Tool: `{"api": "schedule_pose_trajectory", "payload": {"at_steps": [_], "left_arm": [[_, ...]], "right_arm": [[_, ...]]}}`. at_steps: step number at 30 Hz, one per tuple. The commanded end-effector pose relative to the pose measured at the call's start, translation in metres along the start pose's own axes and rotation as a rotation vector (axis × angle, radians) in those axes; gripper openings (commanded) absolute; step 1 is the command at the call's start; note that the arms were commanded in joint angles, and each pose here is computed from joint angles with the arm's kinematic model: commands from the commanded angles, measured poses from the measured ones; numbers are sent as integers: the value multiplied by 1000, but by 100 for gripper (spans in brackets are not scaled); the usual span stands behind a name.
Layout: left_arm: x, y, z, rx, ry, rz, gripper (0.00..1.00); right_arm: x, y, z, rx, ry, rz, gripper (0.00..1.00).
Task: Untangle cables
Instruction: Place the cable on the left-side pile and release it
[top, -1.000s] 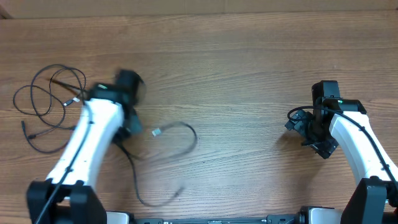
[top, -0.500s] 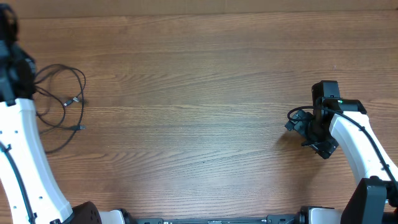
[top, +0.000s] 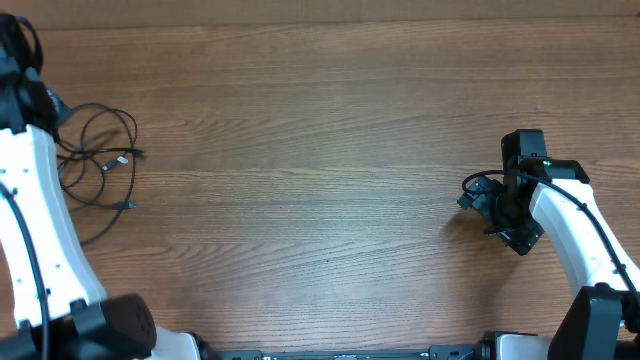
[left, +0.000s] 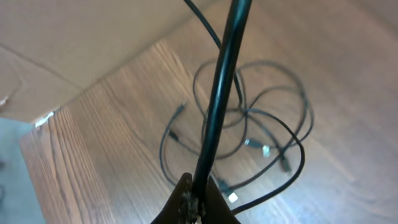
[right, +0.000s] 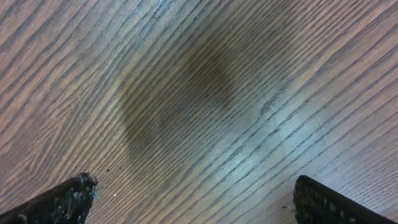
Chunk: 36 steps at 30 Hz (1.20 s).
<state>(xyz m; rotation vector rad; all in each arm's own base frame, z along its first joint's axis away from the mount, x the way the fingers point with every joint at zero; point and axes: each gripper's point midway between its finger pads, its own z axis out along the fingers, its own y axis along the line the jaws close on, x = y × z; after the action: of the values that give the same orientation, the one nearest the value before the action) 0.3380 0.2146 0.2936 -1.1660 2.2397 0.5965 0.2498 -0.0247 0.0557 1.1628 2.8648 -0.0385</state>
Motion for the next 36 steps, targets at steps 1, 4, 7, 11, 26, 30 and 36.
{"api": "schedule_pose_trajectory", "payload": {"at_steps": [1,4,7,11,26,30,36], "left_arm": [[9,-6,14,-10,43,43,4],[12,-9,21,-18,59,52,4],[12,-10,23,-19,62,53,4],[9,-7,23,-39,49,53,5],[10,-8,23,-32,52,53,81],[11,-8,23,-33,56,54,81],[16,-14,23,6,84,57,86]], "right_arm": [[-2,-1,-1,-2,-6,3,100],[-1,-1,-1,0,-4,3,100],[-1,-1,-1,1,-3,3,100],[-1,-1,-1,1,-3,4,100],[-1,-1,-1,1,-3,3,100],[-1,-1,-1,1,-3,3,100],[-1,-1,-1,0,-3,3,100]]}}
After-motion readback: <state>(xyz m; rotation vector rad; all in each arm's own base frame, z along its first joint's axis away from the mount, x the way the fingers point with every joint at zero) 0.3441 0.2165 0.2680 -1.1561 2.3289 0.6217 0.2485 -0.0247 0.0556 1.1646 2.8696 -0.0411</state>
